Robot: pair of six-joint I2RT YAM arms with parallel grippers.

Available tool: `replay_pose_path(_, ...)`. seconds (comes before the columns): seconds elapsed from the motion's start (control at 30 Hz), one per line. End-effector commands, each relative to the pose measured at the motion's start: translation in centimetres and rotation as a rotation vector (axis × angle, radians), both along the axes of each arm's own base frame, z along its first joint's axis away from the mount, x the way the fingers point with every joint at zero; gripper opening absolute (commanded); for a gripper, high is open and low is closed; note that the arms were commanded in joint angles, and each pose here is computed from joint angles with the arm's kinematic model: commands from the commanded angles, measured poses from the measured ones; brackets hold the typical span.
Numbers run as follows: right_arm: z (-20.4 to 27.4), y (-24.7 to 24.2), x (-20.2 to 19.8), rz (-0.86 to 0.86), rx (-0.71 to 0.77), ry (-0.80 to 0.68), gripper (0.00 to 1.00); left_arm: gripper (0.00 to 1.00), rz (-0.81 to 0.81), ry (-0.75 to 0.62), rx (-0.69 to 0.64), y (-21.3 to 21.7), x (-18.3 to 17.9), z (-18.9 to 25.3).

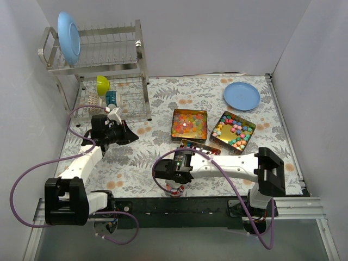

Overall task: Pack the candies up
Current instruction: Place the fake candies in the packing bottle, then place the spatula at the center of the board.

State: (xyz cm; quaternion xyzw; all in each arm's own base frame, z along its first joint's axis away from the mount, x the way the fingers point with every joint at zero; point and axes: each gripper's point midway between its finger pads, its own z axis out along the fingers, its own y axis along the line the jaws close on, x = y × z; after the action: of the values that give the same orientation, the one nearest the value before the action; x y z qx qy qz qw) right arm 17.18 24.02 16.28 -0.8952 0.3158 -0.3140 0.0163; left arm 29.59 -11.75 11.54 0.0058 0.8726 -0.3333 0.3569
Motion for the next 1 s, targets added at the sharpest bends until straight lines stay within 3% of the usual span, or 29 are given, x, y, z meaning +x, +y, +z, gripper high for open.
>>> replay_pose_path(0.0, 2.3, 0.7, 0.8, 0.121, -0.084, -0.095, 0.01, 0.01, 0.005, -0.034, -0.007, 0.1, 0.4, 0.8)
replay_pose_path(0.33, 3.3, 0.2, 0.8, 0.114, -0.055, -0.128, 0.01, 0.01, -0.017, -0.025, -0.029, -0.4, 0.6, 1.8)
replay_pose_path(0.47, 3.8, -1.6, 1.1, 0.059, -0.003, -0.118, 0.01, 0.06, -0.028, -0.023, -0.029, -0.5, 0.7, 2.0)
replay_pose_path(0.57, 3.8, -3.9, 2.5, -0.130, 0.115, -0.068, 0.01, 0.09, -0.045, -0.028, -0.030, -0.6, 0.9, 2.2)
replay_pose_path(0.7, 4.2, -8.8, 7.0, -0.623, 0.386, 0.018, 0.01, 0.13, -0.079, -0.051, -0.040, -1.1, 1.5, 3.2)
replay_pose_path(0.77, 3.8, -10.0, 7.7, -0.792, 0.509, 0.100, 0.01, 0.16, -0.113, -0.055, -0.048, -1.8, 1.5, 3.4)
replay_pose_path(0.87, 2.9, -15.4, 10.5, -1.171, 0.722, 0.123, 0.01, 0.23, -0.199, -0.075, -0.043, -3.7, 1.2, 3.9)
replay_pose_path(0.97, 1.8, -19.1, 12.0, -1.415, 0.893, 0.128, 0.01, 0.31, -0.315, -0.086, -0.016, -6.2, 0.1, 3.5)
